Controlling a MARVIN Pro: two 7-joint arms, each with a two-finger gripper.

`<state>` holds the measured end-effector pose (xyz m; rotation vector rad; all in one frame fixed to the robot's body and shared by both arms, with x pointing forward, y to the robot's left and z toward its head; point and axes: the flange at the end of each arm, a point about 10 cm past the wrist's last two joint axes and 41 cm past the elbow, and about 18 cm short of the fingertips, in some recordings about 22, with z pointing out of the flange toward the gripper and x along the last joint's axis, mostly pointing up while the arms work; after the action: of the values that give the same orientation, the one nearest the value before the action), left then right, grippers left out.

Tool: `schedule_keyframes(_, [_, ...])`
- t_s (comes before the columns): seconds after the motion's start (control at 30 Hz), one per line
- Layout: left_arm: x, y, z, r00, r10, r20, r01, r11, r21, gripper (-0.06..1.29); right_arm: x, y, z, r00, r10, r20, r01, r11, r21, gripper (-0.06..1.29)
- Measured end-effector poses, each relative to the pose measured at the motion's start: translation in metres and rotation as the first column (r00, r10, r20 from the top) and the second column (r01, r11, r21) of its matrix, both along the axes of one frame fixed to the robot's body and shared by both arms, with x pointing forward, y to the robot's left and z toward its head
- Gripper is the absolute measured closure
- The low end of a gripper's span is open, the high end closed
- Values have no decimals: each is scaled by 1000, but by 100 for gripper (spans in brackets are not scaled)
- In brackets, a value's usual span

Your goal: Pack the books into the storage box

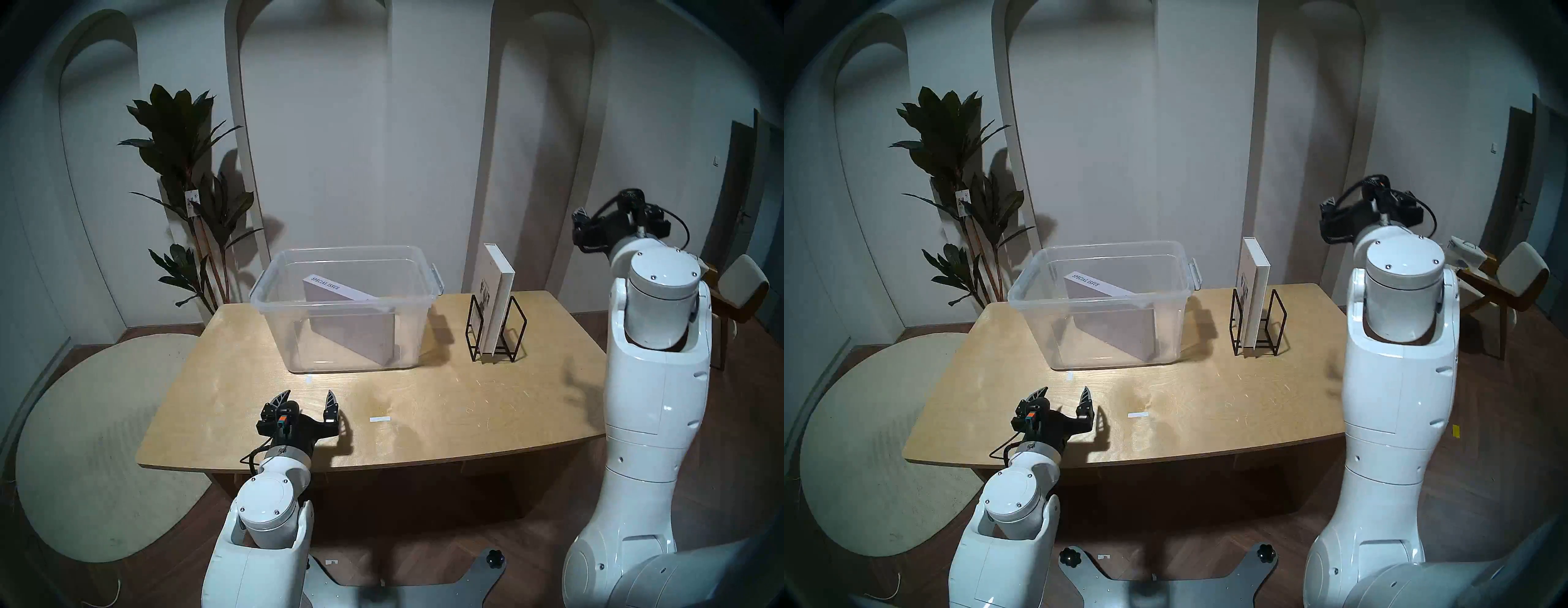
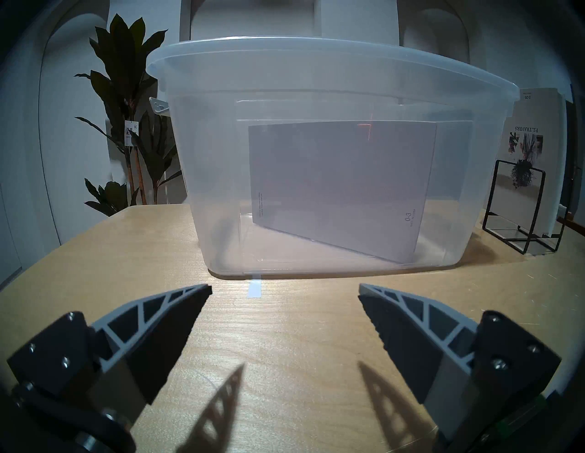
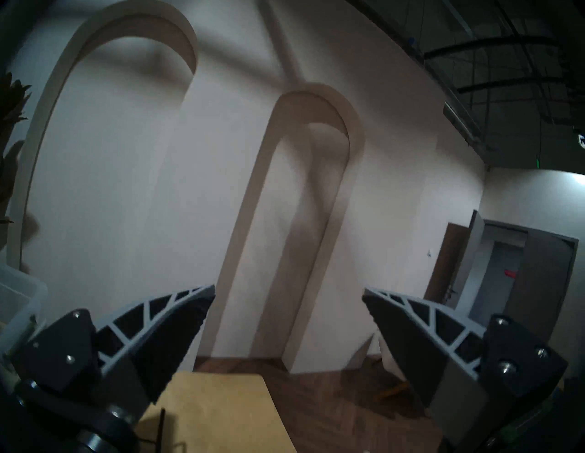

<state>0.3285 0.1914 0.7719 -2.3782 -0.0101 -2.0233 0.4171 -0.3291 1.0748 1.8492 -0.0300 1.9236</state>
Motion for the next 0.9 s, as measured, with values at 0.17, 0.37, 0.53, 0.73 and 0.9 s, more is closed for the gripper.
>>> schedule_keyframes(0.17, [0, 0, 0, 1000, 0, 0, 0, 1000, 0, -2, -17, -27, -30, 997, -41, -68, 45, 997, 60, -2])
schedule_keyframes(0.37, [0, 0, 0, 1000, 0, 0, 0, 1000, 0, -2, -41, -45, -45, 997, 15, -73, -6, 992, 128, -2])
schedule_keyframes(0.53, [0, 0, 0, 1000, 0, -1, 0, 1000, 0, -2, -53, -60, -60, 991, 114, -68, -97, 972, 214, -2])
schedule_keyframes(0.73, [0, 0, -1, 1000, 0, -2, 0, 1000, 0, -2, -54, -86, -88, 974, 211, -80, -175, 930, 322, -2])
schedule_keyframes(0.9, [0, -4, -2, 1000, -16, -4, 15, 1000, -9, -2, -57, -119, -109, 964, 253, -86, -200, 896, 397, -2])
